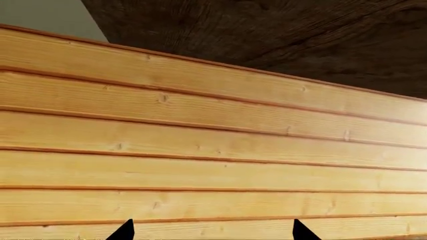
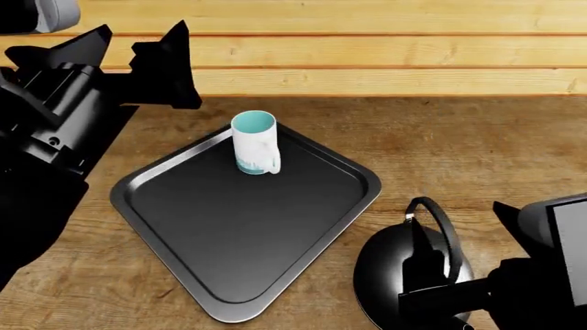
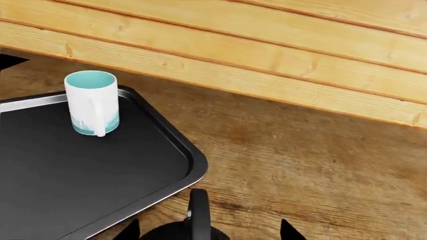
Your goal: Pick the kettle from the counter and place it on the tray. Then pick the mug from the cabinet and place it on the tray. Then close the cabinet doors.
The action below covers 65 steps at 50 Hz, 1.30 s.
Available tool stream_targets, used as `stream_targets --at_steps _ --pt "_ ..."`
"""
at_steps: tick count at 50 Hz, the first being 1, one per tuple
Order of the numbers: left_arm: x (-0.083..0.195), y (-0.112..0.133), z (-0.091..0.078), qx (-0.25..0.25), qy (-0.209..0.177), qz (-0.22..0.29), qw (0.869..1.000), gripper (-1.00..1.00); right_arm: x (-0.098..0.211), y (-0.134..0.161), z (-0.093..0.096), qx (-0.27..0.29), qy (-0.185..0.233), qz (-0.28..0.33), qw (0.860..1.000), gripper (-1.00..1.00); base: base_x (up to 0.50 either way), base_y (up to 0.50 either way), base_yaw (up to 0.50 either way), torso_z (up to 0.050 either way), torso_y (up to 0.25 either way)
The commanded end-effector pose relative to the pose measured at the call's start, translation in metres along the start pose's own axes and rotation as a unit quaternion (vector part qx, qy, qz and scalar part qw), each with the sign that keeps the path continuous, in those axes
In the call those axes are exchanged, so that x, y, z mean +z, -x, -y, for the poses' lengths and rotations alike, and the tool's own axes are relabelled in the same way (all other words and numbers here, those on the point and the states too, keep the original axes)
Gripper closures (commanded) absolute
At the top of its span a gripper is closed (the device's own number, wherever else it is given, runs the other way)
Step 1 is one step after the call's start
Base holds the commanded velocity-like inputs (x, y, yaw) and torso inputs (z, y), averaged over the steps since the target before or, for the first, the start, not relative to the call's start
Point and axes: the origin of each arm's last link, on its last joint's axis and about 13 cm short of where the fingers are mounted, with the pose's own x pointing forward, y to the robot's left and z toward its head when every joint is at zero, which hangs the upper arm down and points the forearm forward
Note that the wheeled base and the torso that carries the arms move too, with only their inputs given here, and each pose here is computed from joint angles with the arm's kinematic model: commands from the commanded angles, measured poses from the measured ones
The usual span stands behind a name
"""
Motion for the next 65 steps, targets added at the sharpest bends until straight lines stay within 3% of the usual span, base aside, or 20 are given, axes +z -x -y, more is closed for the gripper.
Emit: stream_targets --at_steps 1,44,45,65 --pt "-0.001 0.0 -0.001 0.001 0.001 -0.002 1.0 -1.0 -0.006 -0.006 -0.001 0.005 -0.003 -0.014 1.0 -1.0 0.0 0.0 0.0 0.0 0.0" --pt "-0.006 0.002 -0.005 0.006 0.006 -0.007 1.0 -1.0 -0.016 -0.023 -0.002 0.009 -0.011 -0.038 0.999 -1.0 0.0 0.0 0.0 0.0 0.0" --pt "-0.007 0.001 -0.005 0.006 0.006 -0.008 1.0 -1.0 -0.016 -0.023 -0.002 0.009 -0.011 -0.038 0.999 1.0 0.0 0.0 0.0 0.0 0.0" --pt "-0.008 0.003 -0.007 0.008 0.009 -0.01 1.0 -1.0 -0.015 -0.022 -0.004 0.007 -0.008 -0.031 0.999 1.0 0.0 0.0 0.0 0.0 0.0"
